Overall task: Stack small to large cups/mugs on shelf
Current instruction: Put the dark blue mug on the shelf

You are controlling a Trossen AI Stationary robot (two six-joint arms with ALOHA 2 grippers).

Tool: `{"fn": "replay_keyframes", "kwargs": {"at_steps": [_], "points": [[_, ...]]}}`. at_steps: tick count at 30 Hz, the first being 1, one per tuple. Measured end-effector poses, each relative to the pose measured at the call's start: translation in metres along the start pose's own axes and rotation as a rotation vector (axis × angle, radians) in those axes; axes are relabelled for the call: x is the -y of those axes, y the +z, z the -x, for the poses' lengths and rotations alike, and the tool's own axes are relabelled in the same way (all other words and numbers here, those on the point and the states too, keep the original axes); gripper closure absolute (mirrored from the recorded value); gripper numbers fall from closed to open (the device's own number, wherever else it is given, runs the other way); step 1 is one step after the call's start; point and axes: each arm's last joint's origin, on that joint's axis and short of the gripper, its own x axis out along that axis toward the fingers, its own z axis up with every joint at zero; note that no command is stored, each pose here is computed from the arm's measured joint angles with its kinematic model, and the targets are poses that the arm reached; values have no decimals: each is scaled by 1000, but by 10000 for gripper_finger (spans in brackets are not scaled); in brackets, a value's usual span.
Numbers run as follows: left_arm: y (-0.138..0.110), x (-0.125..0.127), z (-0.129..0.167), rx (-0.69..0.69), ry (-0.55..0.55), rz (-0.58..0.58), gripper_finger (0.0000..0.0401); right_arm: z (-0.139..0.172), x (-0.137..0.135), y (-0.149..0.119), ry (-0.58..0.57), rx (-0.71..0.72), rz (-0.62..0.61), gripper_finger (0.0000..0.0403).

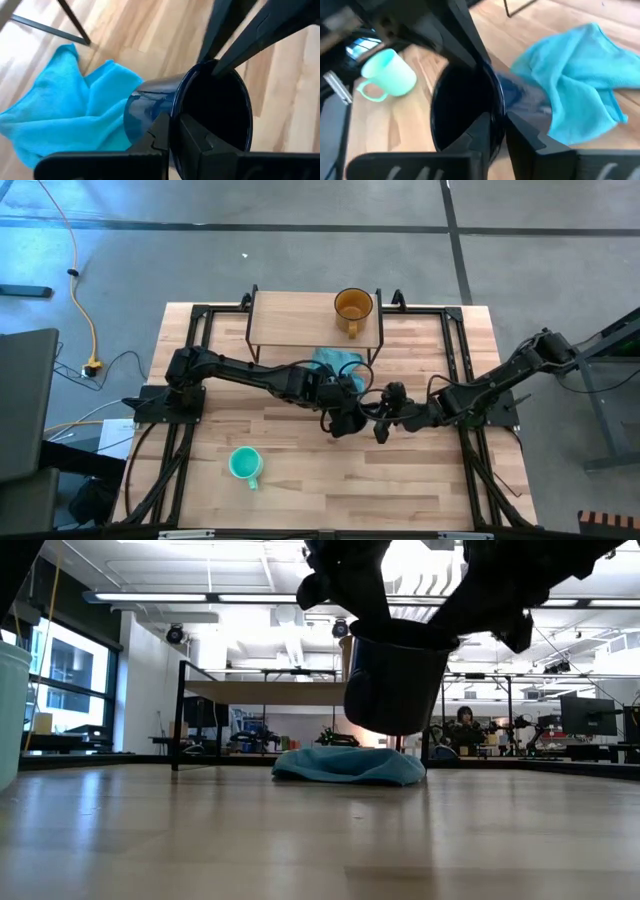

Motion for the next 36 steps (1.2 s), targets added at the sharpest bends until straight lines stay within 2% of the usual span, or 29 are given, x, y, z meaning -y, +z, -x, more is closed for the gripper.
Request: {"fn": "replay_keyframes", "kwargs": {"at_steps": [7,13,16,30,36], "points": [[-1,1,0,-13,-26,11,397,7,-7,0,40,31,13,330],[-1,2,1,-30,-62,14,397,17,-15,-4,96,32,39,327],[-4,-2,-3,-59,-29,20,397,27,-24,0,175,44,32,327],[-3,-5,-3,-87,-73,50,397,59,-28,4,241,110,113,327],[3,-19,16,-81,-81,100,397,72,-37,2,325,142,204,327]]}}
